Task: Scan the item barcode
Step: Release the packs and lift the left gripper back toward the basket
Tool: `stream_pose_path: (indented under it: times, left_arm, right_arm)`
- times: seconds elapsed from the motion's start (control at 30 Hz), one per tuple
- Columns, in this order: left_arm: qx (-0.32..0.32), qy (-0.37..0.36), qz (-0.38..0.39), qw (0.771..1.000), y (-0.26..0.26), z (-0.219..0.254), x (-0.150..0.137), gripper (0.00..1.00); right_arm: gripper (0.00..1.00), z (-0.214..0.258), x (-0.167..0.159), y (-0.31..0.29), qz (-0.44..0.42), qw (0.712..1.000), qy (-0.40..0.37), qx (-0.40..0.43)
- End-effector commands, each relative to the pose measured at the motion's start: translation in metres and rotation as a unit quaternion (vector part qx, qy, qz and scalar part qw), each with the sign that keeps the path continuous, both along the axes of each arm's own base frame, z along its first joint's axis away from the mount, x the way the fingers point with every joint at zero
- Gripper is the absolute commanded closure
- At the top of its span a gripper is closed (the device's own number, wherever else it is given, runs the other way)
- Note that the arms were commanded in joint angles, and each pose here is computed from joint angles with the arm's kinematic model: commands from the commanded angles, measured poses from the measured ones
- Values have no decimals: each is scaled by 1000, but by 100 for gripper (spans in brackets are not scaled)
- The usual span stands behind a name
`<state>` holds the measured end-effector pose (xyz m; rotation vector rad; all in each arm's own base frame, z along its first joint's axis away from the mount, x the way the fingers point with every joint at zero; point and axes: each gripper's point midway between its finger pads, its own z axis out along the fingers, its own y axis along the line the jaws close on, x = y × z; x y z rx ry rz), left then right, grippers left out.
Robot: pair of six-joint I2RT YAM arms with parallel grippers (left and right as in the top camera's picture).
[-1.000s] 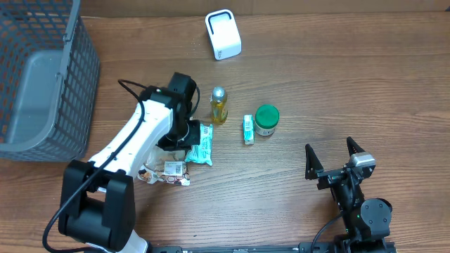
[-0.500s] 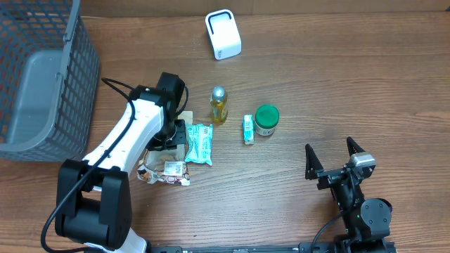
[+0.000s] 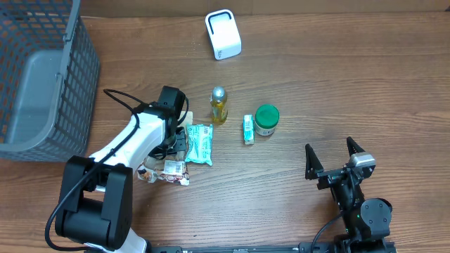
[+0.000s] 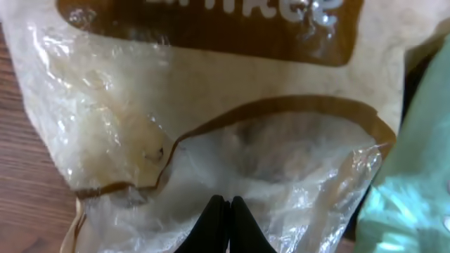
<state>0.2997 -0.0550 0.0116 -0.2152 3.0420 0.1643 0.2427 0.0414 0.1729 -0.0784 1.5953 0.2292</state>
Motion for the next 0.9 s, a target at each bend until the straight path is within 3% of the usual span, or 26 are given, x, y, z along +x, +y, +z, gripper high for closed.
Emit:
stream_pose_path:
  times: [0.0, 0.53, 0.87]
  left_arm:
    - [15, -14, 10, 1000, 6, -2, 1, 96]
    - [-7, -66, 34, 997, 5, 9, 30, 96]
    - [-79, -123, 54, 988, 6, 96, 70, 96]
  right_arm:
    - [0, -2, 0, -1, -4, 1000, -1, -1]
    - [0, -2, 0, -1, -4, 1000, -1, -1]
    - [0, -2, 0, -1, -4, 1000, -1, -1]
